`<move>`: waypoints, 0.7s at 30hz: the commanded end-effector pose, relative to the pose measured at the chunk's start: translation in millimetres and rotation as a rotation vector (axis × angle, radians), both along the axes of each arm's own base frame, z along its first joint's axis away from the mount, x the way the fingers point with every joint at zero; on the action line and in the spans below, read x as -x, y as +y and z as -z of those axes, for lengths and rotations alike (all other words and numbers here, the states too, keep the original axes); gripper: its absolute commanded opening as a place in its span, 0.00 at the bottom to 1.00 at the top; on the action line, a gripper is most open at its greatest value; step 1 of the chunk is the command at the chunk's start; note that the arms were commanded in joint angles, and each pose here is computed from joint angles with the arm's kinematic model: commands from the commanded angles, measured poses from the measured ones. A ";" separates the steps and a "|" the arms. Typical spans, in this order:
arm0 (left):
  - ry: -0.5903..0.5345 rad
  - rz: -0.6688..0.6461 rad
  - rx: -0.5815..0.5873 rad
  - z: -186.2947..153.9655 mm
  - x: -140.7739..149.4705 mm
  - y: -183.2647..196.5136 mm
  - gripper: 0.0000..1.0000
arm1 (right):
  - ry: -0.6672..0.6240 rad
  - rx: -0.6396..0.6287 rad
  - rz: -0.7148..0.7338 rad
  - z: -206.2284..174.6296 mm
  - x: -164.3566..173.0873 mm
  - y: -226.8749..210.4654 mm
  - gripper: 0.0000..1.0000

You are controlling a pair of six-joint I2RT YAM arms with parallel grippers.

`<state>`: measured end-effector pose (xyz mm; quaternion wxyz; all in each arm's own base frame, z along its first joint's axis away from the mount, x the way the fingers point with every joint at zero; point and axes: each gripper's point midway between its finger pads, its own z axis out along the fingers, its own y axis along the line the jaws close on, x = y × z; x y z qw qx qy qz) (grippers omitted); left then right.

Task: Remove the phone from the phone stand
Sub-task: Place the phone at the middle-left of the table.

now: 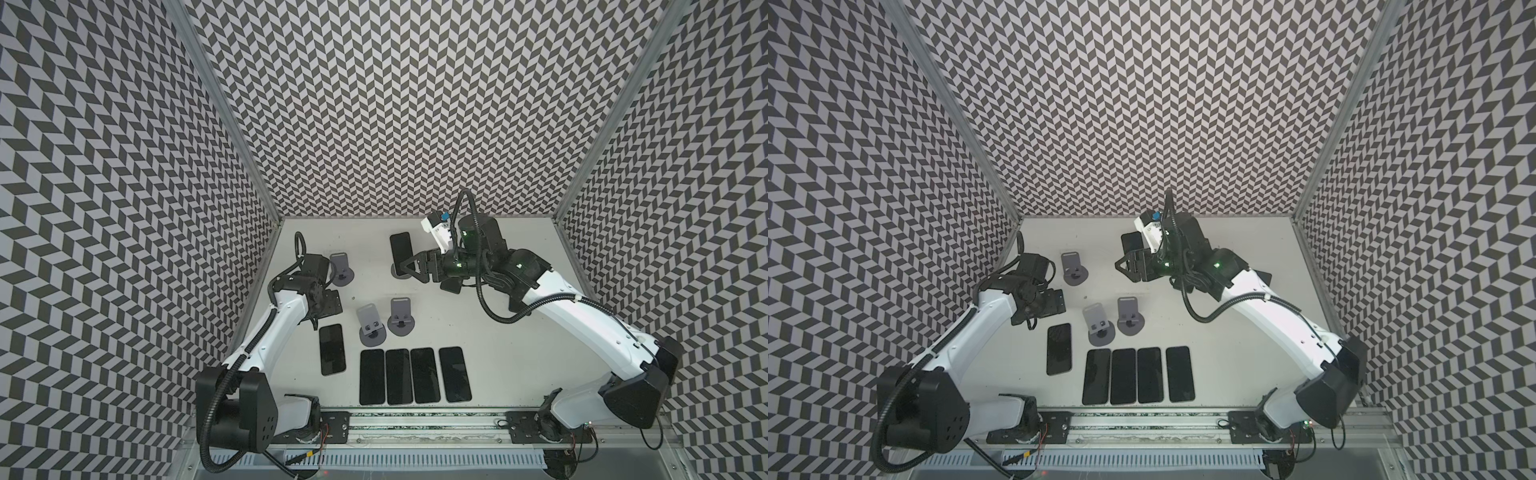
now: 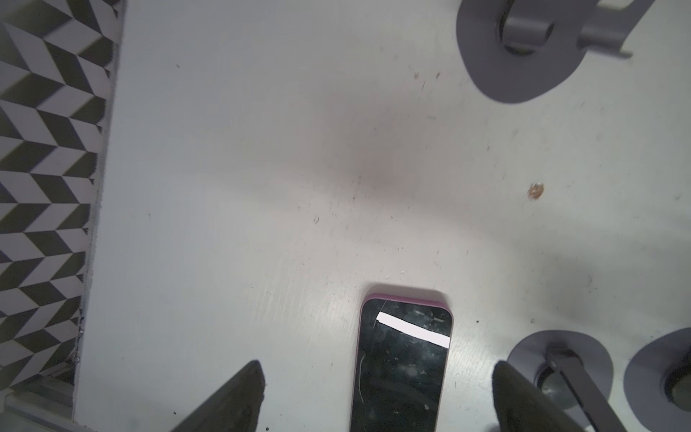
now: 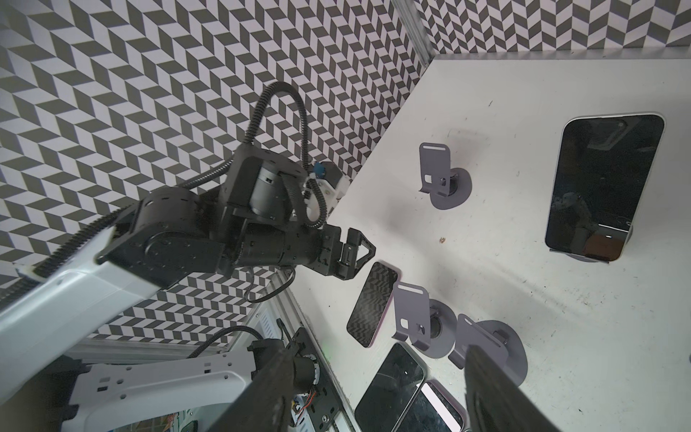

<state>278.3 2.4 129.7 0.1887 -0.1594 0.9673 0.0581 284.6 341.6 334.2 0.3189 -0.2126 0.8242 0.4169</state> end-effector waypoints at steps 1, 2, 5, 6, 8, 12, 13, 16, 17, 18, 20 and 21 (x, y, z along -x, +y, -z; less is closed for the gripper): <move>-0.090 -0.053 -0.014 -26.9 -5.4 7.6 0.95 | -0.046 -0.006 0.029 -12.9 -8.4 -2.7 0.71; -0.116 -0.059 -0.004 -34.5 -7.3 6.6 0.95 | -0.048 -0.004 0.037 -13.5 -9.0 -4.5 0.72; -0.199 -0.072 0.017 -60.1 -12.6 5.2 0.95 | -0.052 0.004 0.056 -13.7 -11.1 -8.4 0.72; -0.233 -0.074 0.024 -71.3 -14.4 4.4 0.95 | -0.055 0.007 0.064 -13.9 -12.5 -10.4 0.72; -0.295 -0.072 0.033 -92.8 -17.3 4.2 0.94 | -0.062 0.013 0.085 -14.7 -16.0 -14.4 0.73; -0.425 -0.061 0.076 -140.1 -23.8 -1.4 0.94 | -0.080 0.020 0.133 -17.2 -26.7 -20.2 0.73; -0.457 -0.058 0.094 -153.1 -25.4 -4.0 0.93 | -0.087 0.023 0.150 -18.0 -31.0 -22.2 0.73; -0.550 -0.036 0.131 -187.0 -29.8 -14.2 0.92 | -0.106 0.033 0.197 -18.1 -42.8 -26.7 0.74; -0.577 -0.025 0.136 -195.7 -31.4 -17.4 0.92 | -0.112 0.037 0.211 -17.7 -46.7 -28.5 0.74; -0.602 -0.009 0.139 -204.3 -32.2 -21.6 0.92 | -0.111 0.040 0.224 -16.2 -51.5 -29.8 0.74; -0.640 0.022 0.132 -217.9 -33.1 -28.2 0.92 | -0.108 0.047 0.240 -14.4 -60.3 -31.7 0.74; -0.652 0.042 0.127 -222.3 -34.1 -31.8 0.92 | -0.102 0.052 0.249 -13.2 -65.0 -32.3 0.74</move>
